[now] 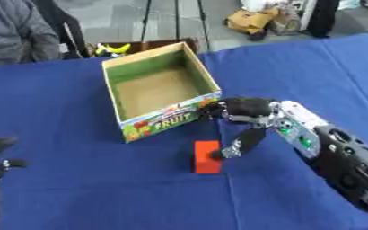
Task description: Pick up objects on the table and place them in the box.
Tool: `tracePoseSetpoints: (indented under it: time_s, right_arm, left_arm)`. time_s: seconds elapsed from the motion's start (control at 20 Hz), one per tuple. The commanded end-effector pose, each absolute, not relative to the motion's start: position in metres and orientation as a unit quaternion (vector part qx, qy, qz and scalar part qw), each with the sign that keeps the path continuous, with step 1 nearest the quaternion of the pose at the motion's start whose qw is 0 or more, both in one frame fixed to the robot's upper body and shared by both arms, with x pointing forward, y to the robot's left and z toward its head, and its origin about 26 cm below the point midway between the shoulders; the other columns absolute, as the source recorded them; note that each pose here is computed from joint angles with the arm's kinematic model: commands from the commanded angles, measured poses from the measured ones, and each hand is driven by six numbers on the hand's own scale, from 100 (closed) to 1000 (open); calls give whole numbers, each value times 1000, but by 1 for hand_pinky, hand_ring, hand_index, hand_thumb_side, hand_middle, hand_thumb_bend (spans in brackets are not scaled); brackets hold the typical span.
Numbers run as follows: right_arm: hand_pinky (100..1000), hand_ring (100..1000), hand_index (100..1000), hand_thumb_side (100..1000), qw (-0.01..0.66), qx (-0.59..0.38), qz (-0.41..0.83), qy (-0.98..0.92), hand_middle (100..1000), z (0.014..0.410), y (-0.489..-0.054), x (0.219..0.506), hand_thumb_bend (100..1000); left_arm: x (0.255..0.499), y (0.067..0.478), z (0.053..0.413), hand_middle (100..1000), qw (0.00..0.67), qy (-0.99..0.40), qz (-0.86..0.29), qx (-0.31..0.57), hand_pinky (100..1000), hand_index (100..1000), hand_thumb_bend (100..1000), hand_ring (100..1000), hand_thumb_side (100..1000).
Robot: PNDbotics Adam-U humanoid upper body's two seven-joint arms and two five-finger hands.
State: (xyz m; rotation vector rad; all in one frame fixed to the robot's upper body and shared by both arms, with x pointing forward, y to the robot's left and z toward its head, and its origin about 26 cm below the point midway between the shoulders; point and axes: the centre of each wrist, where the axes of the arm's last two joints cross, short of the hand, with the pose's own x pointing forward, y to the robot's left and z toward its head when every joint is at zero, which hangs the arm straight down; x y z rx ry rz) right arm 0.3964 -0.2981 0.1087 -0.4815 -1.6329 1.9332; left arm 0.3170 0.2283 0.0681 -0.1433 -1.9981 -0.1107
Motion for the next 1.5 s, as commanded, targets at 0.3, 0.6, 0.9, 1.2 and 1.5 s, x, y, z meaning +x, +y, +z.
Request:
tracePoseSetpoints:
  time_s: [0.3,0.6,0.9,1.2,1.5]
  right_arm:
    - [726,966,821,750,261,-197,726,-605,828,123,-300,396,395]
    - [727,969,812,732,245,-196,710,-630,827,151,-294,387,375]
    - [729,972,818,792,238,-172,712,-638,829,167,-282,373,386]
    - [729,972,825,831,236,-142,727,-629,831,173,-267,361,402]
    - [726,972,830,884,268,-133,741,-601,830,161,-267,368,416]
  left_arm:
    - [318,230,76,644,526,-847,-50,-59,536,674,100,809,1000]
    - [319,231,77,644,525,-848,-49,-56,537,673,100,809,1000]
    - [319,232,78,643,524,-849,-49,-52,537,673,100,808,1000]
    - [319,233,77,643,525,-848,-49,-51,537,673,100,808,1000]
    - [318,232,76,643,527,-847,-51,-53,536,672,100,807,1000]
